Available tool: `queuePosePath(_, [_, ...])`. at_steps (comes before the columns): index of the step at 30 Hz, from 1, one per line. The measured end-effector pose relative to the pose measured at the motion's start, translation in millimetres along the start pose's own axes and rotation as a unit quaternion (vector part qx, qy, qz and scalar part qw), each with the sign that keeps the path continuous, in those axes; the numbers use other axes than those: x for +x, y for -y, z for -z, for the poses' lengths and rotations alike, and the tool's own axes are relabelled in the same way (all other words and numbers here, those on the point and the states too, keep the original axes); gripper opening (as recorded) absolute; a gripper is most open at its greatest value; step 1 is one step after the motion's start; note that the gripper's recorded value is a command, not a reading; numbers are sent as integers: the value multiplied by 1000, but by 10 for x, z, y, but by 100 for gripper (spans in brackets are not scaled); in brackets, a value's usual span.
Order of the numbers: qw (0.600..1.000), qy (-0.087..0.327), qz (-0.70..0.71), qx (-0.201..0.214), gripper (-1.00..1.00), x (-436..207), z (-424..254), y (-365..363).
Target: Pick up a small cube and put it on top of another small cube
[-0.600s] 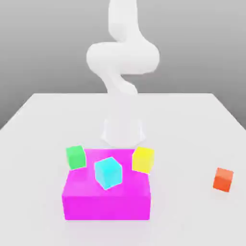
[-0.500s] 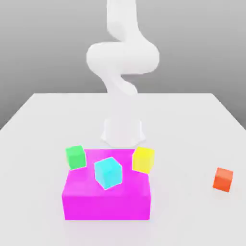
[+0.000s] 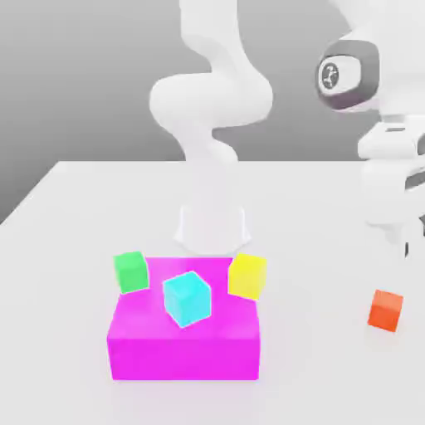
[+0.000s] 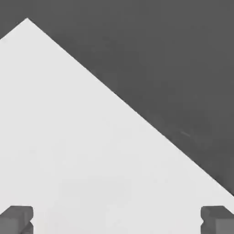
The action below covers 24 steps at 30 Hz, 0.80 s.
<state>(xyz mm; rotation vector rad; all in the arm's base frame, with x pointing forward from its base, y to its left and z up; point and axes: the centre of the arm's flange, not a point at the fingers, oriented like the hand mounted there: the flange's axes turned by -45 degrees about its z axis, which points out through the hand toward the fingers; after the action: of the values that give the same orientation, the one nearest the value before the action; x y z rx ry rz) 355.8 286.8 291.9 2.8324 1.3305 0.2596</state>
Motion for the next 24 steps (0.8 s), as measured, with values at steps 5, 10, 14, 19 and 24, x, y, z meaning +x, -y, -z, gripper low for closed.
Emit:
queuePosePath(5, [993,61,93,38,0,-349,-813,739])
queuePosePath(10, [991,69,104,44,0,-475,-1375,861])
queuePosePath(14, [991,70,105,44,-100,-498,-1472,870])
queuePosePath(19, [991,70,104,44,-100,-488,-1421,868])
queuePosePath(24, [992,71,101,42,-100,-424,-926,786])
